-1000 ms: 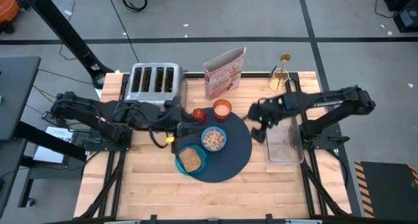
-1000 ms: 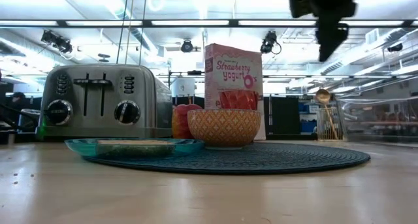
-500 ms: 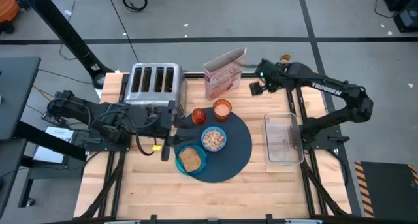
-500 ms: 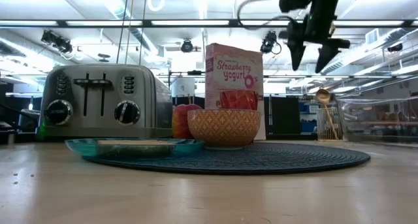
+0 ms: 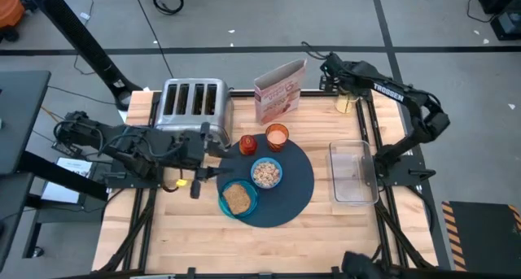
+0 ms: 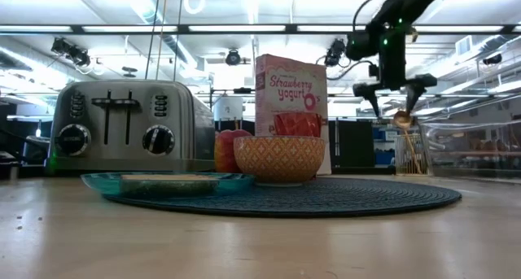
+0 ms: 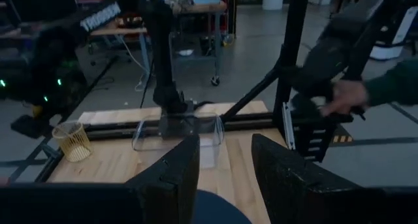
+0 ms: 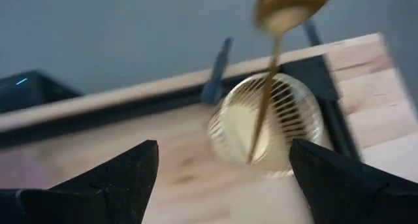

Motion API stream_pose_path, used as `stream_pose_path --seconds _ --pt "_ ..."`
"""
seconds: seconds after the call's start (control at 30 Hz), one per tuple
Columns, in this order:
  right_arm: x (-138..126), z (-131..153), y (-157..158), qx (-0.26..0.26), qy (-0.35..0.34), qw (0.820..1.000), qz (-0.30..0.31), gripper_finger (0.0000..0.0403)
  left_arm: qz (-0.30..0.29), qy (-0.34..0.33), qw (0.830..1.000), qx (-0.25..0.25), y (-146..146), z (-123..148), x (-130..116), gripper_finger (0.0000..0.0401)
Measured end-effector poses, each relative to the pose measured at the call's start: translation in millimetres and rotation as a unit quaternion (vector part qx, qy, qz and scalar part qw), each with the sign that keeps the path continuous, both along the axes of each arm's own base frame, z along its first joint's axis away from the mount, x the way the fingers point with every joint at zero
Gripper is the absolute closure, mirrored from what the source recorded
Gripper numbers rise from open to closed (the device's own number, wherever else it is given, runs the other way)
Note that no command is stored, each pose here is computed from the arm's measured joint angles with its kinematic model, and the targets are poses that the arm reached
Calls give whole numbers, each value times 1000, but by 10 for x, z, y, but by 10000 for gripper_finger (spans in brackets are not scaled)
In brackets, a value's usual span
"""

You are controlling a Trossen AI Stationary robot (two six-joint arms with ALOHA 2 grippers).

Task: Arrange a breakfast setting
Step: Put the gold spoon on the blue table mat to the right of the blue bowl

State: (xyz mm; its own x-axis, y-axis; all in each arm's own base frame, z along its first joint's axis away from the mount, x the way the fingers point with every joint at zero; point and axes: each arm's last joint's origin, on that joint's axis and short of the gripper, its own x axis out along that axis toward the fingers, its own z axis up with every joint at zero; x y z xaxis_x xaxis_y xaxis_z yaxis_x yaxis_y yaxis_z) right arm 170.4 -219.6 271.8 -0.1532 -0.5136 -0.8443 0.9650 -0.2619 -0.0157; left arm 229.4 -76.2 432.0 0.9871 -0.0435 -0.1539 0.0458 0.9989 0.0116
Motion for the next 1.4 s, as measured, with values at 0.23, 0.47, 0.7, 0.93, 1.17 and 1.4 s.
stream_pose_path --seconds 0.23,0.47,0.7,0.93,1.17,1.4 --pt "-107 -127 -260 -36 40 997 -60 72 15 -19 999 25 118 93 -128 255" --pt "-121 -317 -459 -33 54 995 -74 147 63 -15 997 34 324 99 -119 255" --pt "-141 -431 -476 -29 100 992 -70 189 88 -12 995 35 438 97 -102 255" --pt "-133 -444 -500 -63 101 989 -90 194 92 -13 995 33 455 97 -100 255" --pt "-133 -471 -484 -64 110 988 -90 201 93 -13 995 31 455 98 -100 255" --pt "-79 -553 -351 -87 110 980 -140 220 93 -13 995 25 454 97 -100 255"
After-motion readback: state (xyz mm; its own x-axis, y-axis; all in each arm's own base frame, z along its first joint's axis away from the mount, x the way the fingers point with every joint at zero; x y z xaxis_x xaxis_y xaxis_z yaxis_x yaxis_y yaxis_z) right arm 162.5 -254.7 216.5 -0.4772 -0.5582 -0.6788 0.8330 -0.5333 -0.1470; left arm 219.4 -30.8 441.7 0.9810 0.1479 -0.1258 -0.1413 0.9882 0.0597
